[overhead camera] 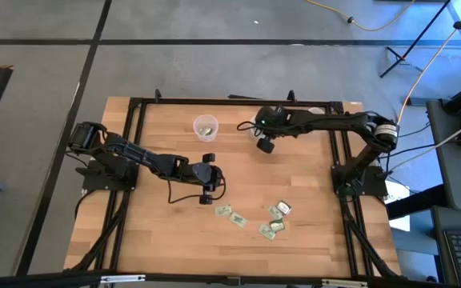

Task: Pick and place Stevia / Truvia into bins
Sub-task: Put the stevia packet into the right transparent container

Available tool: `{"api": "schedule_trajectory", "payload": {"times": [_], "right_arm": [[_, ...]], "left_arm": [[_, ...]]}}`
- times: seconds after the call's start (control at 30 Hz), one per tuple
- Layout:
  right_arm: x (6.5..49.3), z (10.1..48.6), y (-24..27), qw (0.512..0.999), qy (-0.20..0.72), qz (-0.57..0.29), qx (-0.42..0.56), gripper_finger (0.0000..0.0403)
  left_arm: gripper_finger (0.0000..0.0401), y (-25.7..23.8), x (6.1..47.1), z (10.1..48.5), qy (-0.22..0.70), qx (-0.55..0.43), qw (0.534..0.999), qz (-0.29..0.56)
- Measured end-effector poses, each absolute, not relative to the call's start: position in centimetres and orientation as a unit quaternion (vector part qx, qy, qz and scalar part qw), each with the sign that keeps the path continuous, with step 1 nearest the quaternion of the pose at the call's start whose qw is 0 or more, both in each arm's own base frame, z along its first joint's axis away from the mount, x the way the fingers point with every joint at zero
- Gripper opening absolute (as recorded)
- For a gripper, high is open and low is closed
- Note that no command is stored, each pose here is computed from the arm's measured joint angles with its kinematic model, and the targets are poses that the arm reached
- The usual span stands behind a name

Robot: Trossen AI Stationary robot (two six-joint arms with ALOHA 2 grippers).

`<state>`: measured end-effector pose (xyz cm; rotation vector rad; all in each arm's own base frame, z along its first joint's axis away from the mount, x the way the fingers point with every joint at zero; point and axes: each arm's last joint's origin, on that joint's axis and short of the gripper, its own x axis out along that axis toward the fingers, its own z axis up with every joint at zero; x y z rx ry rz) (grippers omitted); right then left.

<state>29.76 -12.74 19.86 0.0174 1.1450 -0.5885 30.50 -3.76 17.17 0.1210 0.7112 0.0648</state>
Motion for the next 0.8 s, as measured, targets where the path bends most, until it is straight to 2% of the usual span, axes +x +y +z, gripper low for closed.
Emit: {"api": "schedule_trajectory", "payload": {"times": [0.3, 0.47, 0.67, 0.8], "right_arm": [[29.7, 19.9, -12.7, 0.8, 0.529, -0.282, 0.018, 0.0061], [29.7, 22.4, -11.7, 0.81, 0.516, -0.277, 0.021, 0.0085], [29.3, 24.7, -6.4, 0.841, 0.517, -0.149, 0.054, 0.0085], [29.1, 24.6, -1.8, 0.827, 0.543, -0.116, 0.085, 0.0082]], "left_arm": [[0.0088, -3.8, 30.5, 17.2, 0.348, 0.059, 0.935, 0.032], [0.0088, -3.8, 30.5, 17.2, 0.348, 0.059, 0.935, 0.031], [0.0088, -3.8, 30.5, 17.2, 0.348, 0.059, 0.935, 0.032], [0.0088, -3.8, 30.5, 17.1, 0.351, 0.06, 0.934, 0.031]]}}
